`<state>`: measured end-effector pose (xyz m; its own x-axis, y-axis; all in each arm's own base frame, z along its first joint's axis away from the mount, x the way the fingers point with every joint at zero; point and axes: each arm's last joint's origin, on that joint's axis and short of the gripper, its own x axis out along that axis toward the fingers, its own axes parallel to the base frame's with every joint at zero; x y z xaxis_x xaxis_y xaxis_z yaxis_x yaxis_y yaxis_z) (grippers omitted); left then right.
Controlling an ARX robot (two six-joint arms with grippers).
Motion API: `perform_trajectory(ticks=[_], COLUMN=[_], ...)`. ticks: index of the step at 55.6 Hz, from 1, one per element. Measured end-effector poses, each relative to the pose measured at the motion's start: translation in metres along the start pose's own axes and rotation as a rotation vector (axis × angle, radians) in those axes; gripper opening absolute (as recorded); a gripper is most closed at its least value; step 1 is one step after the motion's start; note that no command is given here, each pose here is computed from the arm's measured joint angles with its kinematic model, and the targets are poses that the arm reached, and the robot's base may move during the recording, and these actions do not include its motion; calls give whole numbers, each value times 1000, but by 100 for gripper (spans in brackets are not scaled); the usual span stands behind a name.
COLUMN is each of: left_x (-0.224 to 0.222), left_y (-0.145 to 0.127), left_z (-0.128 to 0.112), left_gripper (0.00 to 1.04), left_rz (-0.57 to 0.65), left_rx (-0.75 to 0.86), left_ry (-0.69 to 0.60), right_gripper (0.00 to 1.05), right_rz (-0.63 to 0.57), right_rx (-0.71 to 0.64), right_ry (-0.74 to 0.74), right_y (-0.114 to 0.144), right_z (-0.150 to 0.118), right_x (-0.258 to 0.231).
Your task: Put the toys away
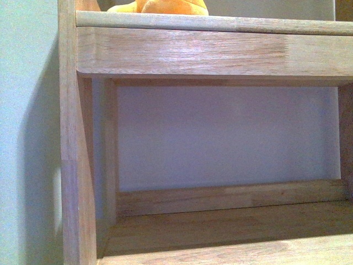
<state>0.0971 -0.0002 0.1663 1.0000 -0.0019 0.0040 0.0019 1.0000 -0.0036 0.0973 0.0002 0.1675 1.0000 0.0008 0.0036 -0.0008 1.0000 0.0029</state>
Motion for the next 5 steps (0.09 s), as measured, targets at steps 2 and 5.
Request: perform_trajectory(ticks=[2,5], left_x=[0,0], left_y=[0,0], left_z=[0,0], left_gripper=[98,98], left_rz=[0,0], left_rx=[0,0], left_ry=[0,0], right_gripper=[98,98], right_rz=[0,0], right_rx=[0,0], right_ry=[0,0], right_y=[0,0], right_z=[0,0], right_x=[0,0])
